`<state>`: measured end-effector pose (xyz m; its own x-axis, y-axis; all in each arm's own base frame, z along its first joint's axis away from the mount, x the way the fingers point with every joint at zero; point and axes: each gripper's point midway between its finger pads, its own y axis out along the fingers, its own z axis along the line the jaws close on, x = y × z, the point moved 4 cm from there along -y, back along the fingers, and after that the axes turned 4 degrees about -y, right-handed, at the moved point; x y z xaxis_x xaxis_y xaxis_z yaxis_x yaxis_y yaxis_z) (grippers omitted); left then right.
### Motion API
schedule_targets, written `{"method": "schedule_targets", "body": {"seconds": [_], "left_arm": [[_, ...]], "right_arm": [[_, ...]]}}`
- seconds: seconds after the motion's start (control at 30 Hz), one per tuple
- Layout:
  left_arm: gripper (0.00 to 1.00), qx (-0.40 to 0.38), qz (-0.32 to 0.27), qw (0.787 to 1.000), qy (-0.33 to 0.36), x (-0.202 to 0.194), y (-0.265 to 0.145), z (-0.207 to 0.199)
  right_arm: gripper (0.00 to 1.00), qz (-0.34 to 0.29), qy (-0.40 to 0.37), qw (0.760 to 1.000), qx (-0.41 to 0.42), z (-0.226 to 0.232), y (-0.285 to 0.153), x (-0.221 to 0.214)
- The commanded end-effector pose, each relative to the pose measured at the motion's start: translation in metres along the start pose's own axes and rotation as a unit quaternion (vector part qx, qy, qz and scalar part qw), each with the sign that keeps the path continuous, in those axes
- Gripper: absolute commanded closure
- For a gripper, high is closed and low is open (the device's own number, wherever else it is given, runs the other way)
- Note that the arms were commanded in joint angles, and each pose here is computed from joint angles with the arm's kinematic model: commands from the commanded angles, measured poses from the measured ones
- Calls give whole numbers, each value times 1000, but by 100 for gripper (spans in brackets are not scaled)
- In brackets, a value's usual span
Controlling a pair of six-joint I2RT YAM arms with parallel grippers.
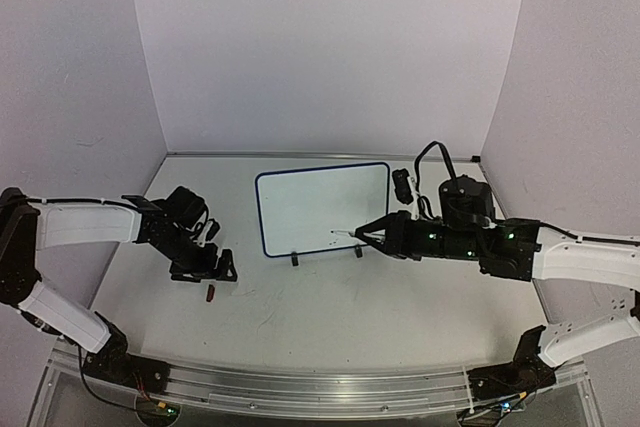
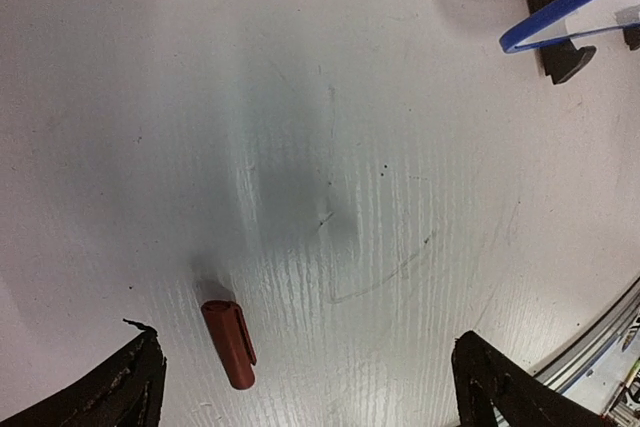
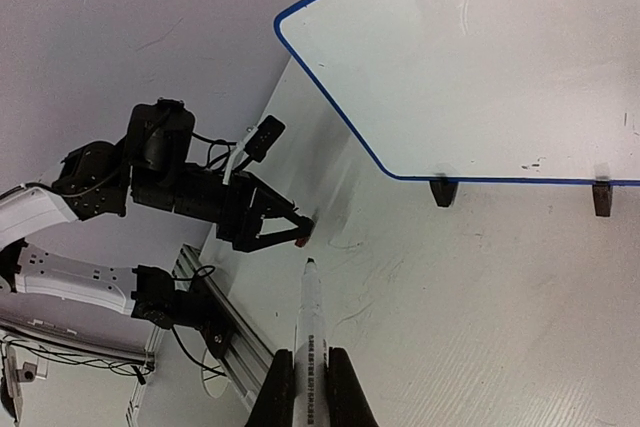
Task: Write a sentence on the whiteboard
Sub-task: Place the pen cap at the center of the board, then hold the whiteboard at the center of the board.
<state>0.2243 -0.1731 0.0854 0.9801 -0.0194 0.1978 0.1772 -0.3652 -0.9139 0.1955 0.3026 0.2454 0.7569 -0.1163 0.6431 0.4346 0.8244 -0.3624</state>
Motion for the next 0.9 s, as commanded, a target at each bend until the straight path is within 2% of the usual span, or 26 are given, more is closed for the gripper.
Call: {"method": "schedule_targets", "body": {"seconds": [0.0, 0.1, 0.23, 0.43, 0.7, 0.87], "left_arm": [[1, 12, -40, 999, 15, 12, -27, -3], [1, -2, -52, 997, 50, 19, -48, -16], [1, -47, -58, 988, 137, 37, -82, -48], [1, -129, -118, 946, 274, 68, -130, -96], [1, -215, -218, 903, 302, 119, -139, -119], [5, -200, -222, 908, 295, 143, -133, -108]], "right_arm": [[100, -13, -12, 1000, 2, 5, -8, 5], [100, -21, -23, 1000, 0, 9, -11, 9], [100, -26, -41, 999, 2, 15, -11, 15], [100, -27, -68, 997, 8, 25, -4, 22], [100, -42, -94, 993, 55, 44, 10, 32], [100, -48, -109, 989, 90, 51, 17, 33]]}}
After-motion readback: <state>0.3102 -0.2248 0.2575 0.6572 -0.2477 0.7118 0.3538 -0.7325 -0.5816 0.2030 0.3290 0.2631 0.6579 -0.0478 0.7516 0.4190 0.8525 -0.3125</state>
